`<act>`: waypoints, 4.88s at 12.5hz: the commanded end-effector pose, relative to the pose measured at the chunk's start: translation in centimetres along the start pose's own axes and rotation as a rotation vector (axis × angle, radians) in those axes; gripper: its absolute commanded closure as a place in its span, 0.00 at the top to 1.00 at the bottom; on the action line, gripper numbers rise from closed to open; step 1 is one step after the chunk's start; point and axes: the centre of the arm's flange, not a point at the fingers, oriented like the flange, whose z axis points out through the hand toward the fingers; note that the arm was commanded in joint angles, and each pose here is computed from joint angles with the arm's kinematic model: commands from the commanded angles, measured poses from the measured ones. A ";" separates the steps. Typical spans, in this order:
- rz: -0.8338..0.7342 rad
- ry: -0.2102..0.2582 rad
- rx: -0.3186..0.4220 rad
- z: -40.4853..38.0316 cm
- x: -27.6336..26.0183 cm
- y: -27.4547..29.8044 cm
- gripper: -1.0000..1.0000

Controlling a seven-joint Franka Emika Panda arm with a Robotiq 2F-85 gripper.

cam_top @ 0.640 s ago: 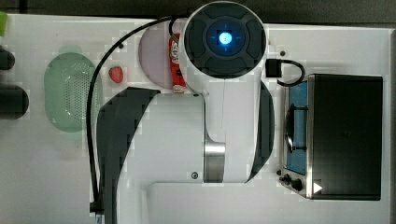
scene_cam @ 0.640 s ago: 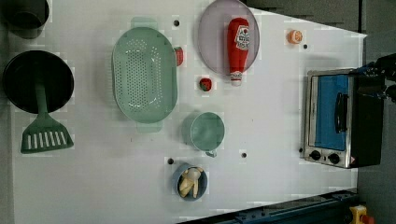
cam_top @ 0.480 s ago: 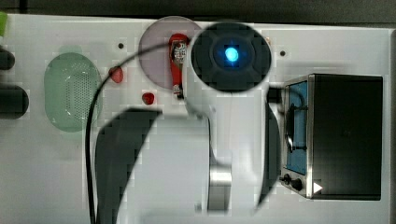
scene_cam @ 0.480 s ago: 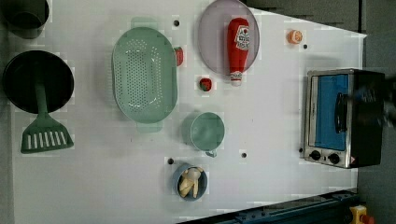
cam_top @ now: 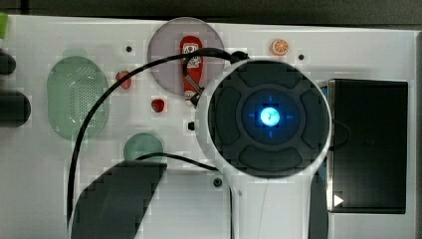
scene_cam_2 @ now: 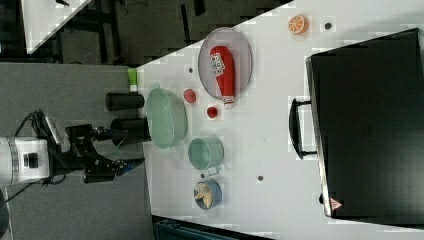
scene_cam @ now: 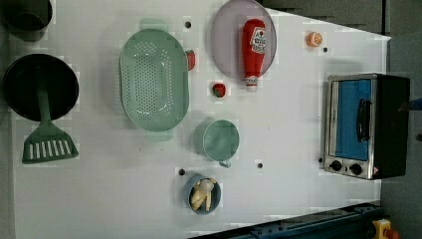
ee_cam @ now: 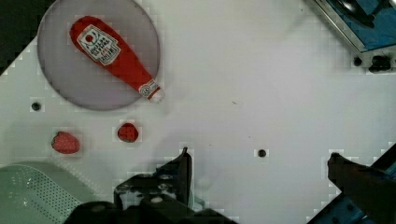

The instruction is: Pick ketchup from plate and place it on table.

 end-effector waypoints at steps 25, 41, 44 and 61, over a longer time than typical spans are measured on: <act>-0.765 -0.026 0.006 37.2 8.4 -18.2 1.00; -0.769 0.075 0.087 43.4 8.8 -19.5 0.58; -0.728 0.117 0.107 39.8 9.8 -20.2 0.58; -0.367 -0.050 0.061 12.8 11.7 -4.1 0.58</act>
